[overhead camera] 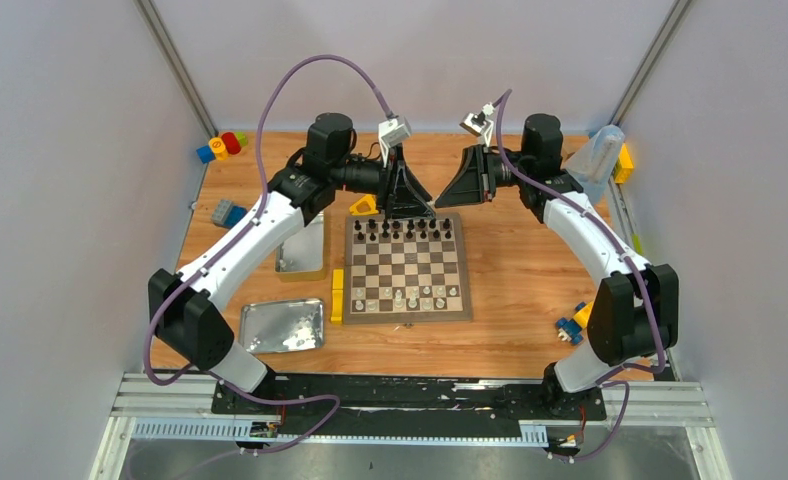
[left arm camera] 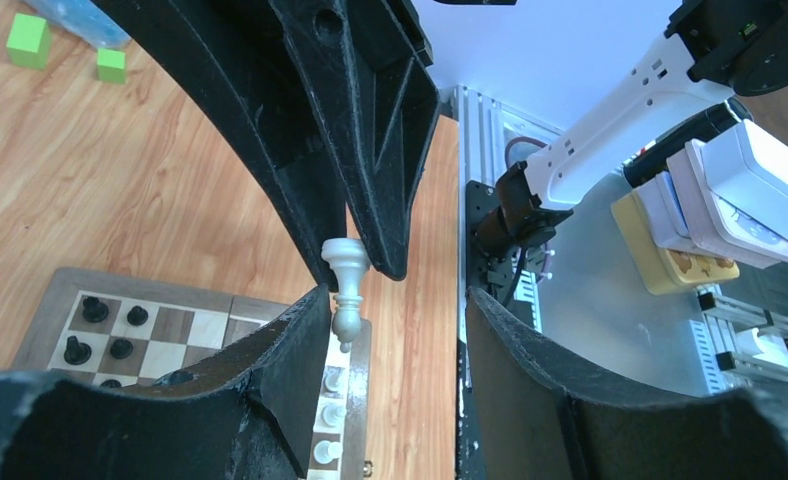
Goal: Set up the chess pieces on the board
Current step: Place the chess piece on the chessboard.
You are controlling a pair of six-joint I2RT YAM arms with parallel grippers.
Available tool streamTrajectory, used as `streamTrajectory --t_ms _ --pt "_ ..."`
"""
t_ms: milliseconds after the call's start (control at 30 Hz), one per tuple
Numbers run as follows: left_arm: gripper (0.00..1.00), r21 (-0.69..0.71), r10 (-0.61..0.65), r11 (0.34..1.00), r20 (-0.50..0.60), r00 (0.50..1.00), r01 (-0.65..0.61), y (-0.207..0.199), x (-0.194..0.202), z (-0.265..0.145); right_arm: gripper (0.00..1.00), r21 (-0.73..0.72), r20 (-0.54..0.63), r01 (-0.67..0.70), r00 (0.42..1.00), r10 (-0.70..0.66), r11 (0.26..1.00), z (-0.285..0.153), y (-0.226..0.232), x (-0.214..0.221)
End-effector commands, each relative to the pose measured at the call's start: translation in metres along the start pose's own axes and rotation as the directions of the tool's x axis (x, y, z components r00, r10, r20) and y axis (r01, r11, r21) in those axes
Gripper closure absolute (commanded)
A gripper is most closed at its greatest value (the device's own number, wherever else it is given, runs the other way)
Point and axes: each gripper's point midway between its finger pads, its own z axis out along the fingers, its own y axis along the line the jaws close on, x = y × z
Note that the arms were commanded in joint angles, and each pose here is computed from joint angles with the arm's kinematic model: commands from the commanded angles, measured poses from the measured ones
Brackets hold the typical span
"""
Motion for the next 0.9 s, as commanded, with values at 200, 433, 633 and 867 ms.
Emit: streamTrajectory --t_ms 200,433,633,867 --pt "0.42 0.001 0.011 1.0 0.006 1.0 -0.011 0.005 0.001 0.001 0.98 -0.018 0.005 0.075 0.997 -0.075 0.997 -0.006 0.02 -0.002" --pt "0.57 -0.019 0.017 1.0 0.005 1.0 -0.017 0.007 0.0 0.0 0.98 -0.012 0.009 0.061 0.998 -0.061 0.998 -0.007 0.014 -0.001" --pt "0.65 -0.054 0.022 0.998 0.013 1.0 -0.021 0.013 -0.004 0.0 0.97 -0.01 0.01 0.054 0.999 -0.053 0.999 -0.006 0.012 0.001" --pt "0.73 -0.059 0.015 0.998 0.009 1.0 -0.014 0.016 -0.004 0.002 0.97 -0.007 0.011 0.048 0.999 -0.048 0.999 -0.007 0.009 0.003"
